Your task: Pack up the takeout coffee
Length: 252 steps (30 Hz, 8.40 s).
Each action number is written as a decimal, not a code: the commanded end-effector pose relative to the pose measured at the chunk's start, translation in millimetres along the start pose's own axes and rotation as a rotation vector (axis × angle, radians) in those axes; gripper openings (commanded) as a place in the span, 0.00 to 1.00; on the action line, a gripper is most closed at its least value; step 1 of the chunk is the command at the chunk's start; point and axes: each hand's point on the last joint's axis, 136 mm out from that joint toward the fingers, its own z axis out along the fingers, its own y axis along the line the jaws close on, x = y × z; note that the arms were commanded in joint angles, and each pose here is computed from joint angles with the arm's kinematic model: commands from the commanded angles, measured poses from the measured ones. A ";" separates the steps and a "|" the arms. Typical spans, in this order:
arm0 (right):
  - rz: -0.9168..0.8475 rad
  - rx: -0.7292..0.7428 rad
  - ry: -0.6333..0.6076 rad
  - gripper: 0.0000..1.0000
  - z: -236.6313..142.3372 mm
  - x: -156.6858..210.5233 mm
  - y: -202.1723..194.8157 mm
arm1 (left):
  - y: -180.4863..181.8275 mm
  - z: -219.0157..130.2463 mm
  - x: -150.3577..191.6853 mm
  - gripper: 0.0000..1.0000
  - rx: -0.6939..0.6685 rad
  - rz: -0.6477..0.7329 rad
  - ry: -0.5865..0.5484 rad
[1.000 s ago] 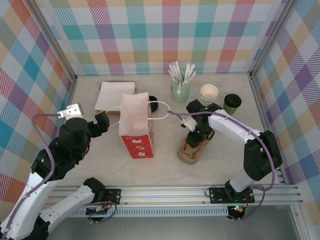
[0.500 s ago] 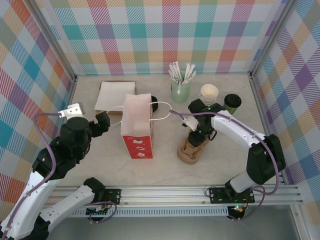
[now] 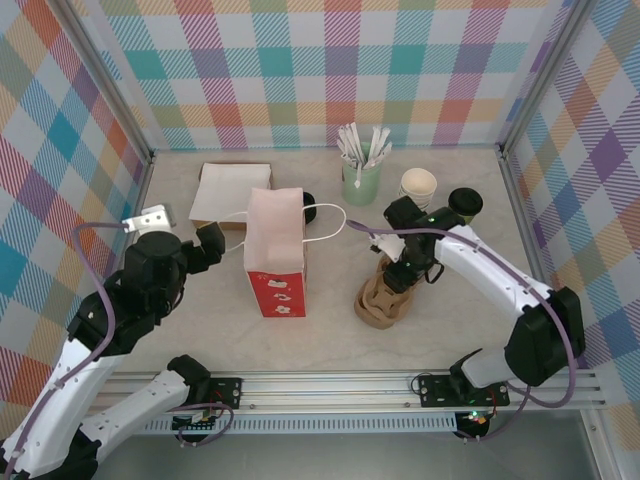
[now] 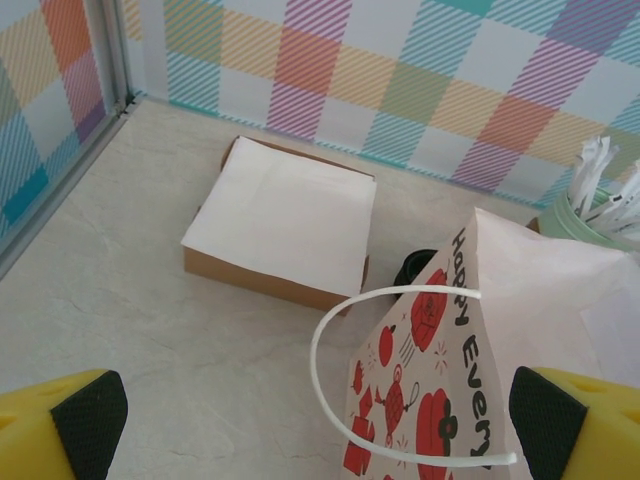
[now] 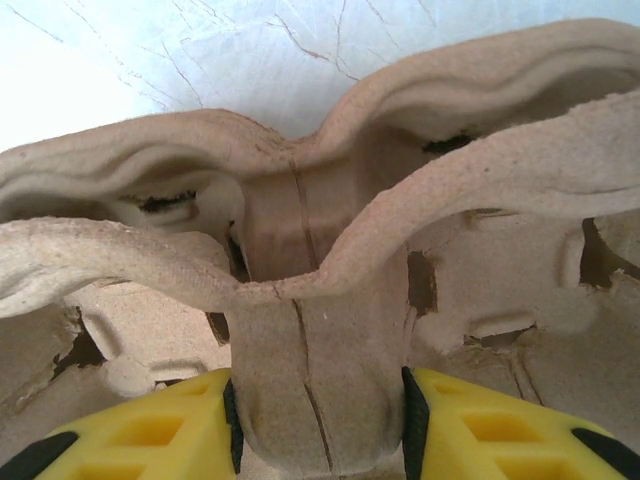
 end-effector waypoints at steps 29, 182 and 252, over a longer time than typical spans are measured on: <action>-0.098 -0.062 -0.712 0.36 -235.3 -79.5 28.2 | -68.7 57.9 64.5 0.67 0.120 0.069 0.383; -0.239 -0.236 -0.144 0.31 -39.5 -141.9 79.7 | -171.0 63.3 77.1 0.00 0.580 -0.116 0.492; -0.418 -0.188 0.269 0.33 72.3 -107.4 82.0 | -152.3 63.0 72.1 0.00 0.509 -0.042 0.438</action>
